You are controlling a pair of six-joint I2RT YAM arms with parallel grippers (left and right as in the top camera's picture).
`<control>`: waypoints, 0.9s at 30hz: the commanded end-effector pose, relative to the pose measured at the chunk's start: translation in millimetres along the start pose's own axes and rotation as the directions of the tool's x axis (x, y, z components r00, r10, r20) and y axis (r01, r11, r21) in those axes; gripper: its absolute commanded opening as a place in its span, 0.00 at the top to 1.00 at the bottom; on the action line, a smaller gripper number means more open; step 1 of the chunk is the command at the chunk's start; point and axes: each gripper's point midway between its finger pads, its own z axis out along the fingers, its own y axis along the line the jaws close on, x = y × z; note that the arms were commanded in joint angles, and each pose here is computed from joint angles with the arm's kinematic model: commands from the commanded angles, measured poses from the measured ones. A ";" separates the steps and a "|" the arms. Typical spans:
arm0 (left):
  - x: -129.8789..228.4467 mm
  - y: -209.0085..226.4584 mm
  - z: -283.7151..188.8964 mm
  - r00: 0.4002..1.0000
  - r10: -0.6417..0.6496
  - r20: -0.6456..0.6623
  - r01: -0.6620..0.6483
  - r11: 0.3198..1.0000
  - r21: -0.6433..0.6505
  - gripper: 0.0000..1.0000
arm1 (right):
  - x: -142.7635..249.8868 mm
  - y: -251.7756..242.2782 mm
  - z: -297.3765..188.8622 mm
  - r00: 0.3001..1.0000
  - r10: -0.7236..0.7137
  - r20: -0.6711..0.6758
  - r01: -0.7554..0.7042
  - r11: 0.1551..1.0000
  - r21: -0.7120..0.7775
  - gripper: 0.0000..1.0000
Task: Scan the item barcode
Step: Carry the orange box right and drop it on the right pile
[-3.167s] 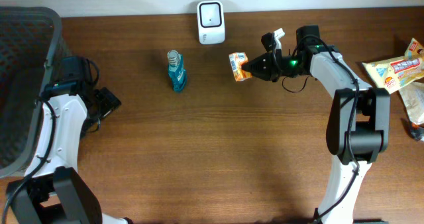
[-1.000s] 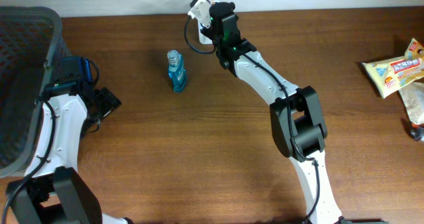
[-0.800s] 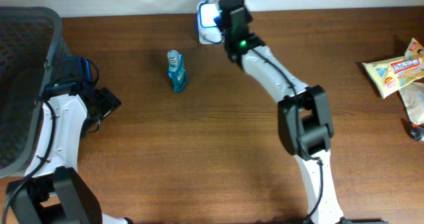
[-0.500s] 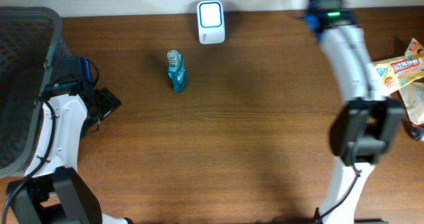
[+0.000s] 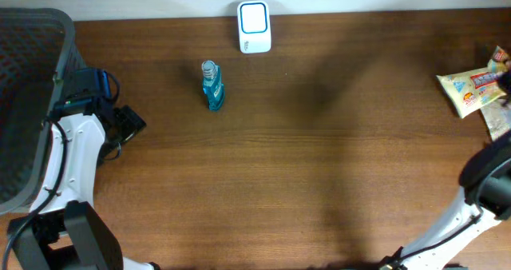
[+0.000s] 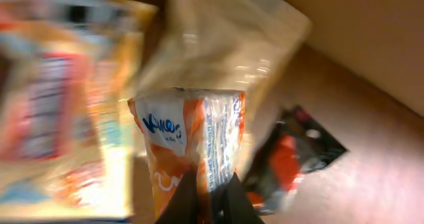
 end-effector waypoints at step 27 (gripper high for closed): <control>1.1 4.0 4.4 1.000 -0.007 -0.011 0.007 1.000 -0.014 0.01 | -8.1 -50.2 -4.3 0.979 0.179 -0.096 -0.193 0.965 -0.179 0.07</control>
